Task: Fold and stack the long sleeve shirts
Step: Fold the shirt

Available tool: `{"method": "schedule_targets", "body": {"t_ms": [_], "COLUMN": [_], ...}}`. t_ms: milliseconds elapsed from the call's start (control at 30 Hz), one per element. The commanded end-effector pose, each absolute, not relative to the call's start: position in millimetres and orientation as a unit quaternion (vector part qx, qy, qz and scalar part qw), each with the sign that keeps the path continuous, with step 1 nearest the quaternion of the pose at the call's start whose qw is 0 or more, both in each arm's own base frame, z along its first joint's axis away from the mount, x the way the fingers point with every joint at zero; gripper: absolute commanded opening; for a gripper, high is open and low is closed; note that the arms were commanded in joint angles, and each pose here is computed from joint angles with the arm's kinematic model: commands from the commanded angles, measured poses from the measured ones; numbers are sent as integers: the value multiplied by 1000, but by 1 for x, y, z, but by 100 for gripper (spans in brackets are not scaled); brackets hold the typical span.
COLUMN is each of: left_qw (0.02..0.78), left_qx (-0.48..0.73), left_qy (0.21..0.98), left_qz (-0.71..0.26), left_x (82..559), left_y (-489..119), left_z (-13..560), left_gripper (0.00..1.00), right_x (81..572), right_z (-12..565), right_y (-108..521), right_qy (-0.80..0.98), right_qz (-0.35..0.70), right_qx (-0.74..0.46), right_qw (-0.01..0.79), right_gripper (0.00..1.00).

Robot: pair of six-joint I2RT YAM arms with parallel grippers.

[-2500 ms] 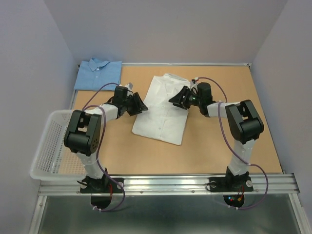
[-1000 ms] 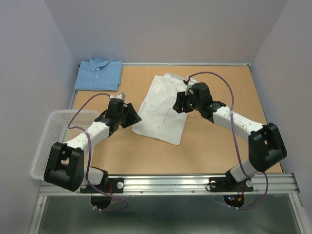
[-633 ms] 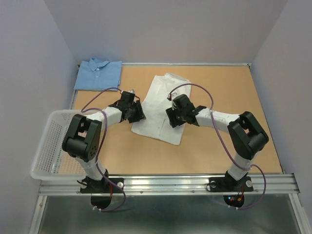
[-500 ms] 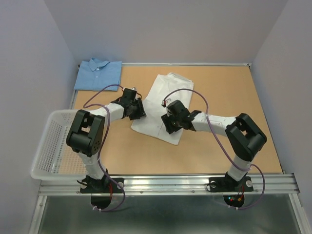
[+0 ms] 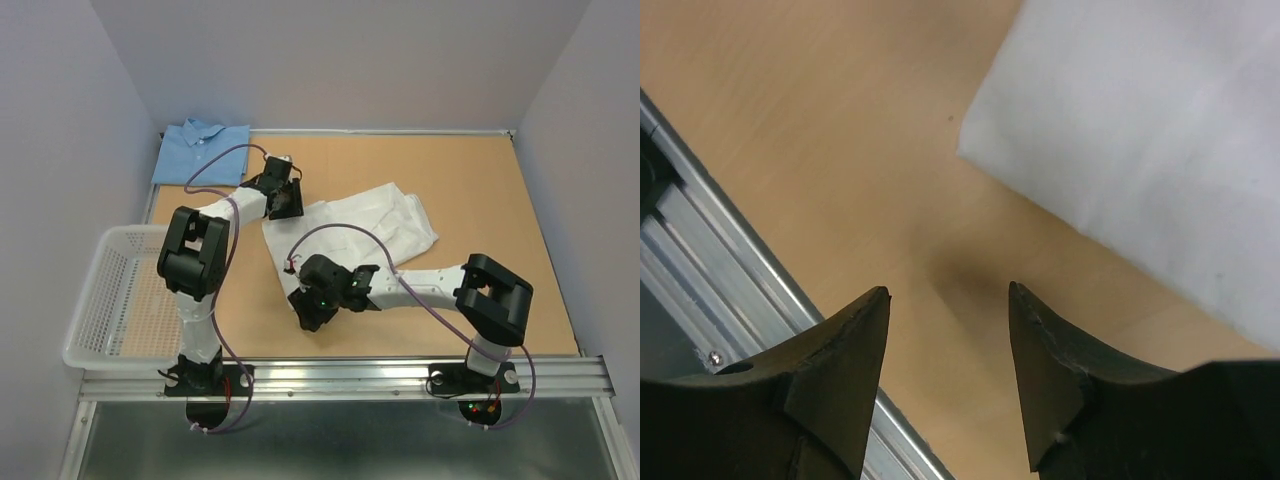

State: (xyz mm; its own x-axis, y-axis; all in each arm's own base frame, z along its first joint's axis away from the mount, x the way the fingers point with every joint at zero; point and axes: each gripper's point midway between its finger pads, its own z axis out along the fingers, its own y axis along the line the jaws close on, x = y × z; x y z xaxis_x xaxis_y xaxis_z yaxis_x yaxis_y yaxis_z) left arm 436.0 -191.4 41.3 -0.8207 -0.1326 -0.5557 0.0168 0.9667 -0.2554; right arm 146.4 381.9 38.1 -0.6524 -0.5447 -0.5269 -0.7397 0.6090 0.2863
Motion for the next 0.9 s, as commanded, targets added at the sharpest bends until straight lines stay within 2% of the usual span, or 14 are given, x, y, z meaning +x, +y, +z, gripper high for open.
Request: {"method": "schedule_targets", "body": {"t_ms": [0, 67, 133, 167, 267, 433, 600, 767, 867], "left_qw": [381, 404, 415, 437, 418, 347, 283, 261, 255], "left_qx": [-28, -47, -69, -77, -110, -168, -185, -190, -199], "left_qy": [916, 902, 894, 881, 882, 888, 897, 900, 899], "left_qz": [-127, -145, -152, -166, -187, -250, -285, -293, -297], "left_x": [448, 436, 423, 412, 370, 313, 270, 258, 253], "left_y": [-182, -176, -169, -165, -156, -162, -167, -168, -167], "left_z": [118, 148, 165, 190, 180, 144, 89, 64, 58], "left_gripper": [59, 64, 76, 85, 91, 88, 83, 79, 79], "right_x": [193, 224, 240, 247, 279, 316, 324, 318, 304], "right_z": [94, 120, 133, 140, 153, 160, 164, 162, 162], "right_y": [385, 365, 349, 340, 302, 256, 249, 259, 287], "right_qy": [871, 874, 874, 874, 878, 883, 883, 881, 867], "right_qz": [238, 232, 231, 231, 223, 204, 218, 245, 314], "right_qx": [-315, -271, -246, -236, -190, -145, -136, -153, -192], "right_qw": [292, 330, 348, 358, 379, 396, 393, 376, 337], "right_gripper": [57, 57, 57, 57, 57, 57, 57, 57, 58]}}
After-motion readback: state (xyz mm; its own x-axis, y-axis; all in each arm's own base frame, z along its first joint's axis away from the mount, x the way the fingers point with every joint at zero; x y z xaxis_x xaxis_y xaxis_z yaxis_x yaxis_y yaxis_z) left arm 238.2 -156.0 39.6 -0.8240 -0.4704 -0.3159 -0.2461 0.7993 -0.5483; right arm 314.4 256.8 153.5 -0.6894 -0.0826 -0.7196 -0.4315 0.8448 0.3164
